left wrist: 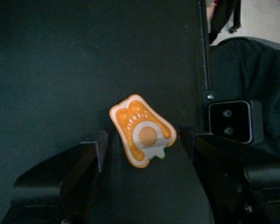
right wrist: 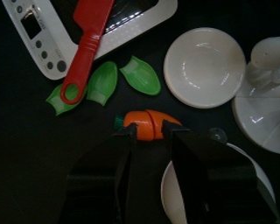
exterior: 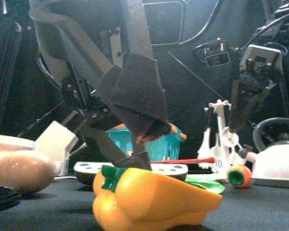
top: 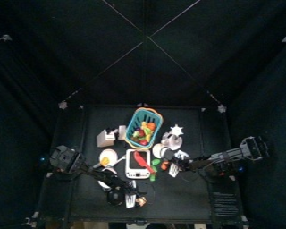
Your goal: Grab squash half on table
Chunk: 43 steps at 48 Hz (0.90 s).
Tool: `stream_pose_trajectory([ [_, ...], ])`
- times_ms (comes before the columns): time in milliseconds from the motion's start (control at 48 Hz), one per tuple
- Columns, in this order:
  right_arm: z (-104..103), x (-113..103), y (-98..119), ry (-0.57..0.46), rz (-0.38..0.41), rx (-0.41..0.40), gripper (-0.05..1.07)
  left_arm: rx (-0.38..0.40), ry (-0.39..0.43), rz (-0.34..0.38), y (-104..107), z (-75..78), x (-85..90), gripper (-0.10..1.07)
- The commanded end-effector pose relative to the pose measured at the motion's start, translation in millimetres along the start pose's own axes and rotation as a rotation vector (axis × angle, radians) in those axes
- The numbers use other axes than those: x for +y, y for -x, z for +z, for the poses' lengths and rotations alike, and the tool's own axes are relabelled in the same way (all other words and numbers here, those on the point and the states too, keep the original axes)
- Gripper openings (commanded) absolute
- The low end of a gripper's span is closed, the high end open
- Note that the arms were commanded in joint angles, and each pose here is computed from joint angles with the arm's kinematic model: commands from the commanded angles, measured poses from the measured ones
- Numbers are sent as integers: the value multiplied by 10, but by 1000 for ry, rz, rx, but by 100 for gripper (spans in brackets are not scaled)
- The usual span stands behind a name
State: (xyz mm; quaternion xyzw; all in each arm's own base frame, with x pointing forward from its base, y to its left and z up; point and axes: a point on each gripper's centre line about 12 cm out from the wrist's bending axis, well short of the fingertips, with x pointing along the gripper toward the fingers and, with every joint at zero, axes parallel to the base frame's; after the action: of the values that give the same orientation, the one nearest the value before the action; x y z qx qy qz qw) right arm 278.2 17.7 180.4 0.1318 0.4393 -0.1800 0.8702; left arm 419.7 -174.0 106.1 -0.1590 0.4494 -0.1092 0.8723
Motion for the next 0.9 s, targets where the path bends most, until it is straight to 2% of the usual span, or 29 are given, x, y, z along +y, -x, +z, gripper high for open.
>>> stream_pose_trajectory([
  [0, 33, 19, 35, -4, 17, -17, 71, -37, -7, -16, 28, 144, -67, 99],
  [271, 24, 21, 32, -3, 23, -19, 71, -25, -5, -23, -18, 162, -87, 99],
  [521, 11, 21, 25, 0, 23, -16, 71, 43, -7, -23, -130, 64, -64, 99],
  [875, 9, 14, 22, 2, 21, -16, 71, 78, -24, -16, -170, -7, -34, 98],
])
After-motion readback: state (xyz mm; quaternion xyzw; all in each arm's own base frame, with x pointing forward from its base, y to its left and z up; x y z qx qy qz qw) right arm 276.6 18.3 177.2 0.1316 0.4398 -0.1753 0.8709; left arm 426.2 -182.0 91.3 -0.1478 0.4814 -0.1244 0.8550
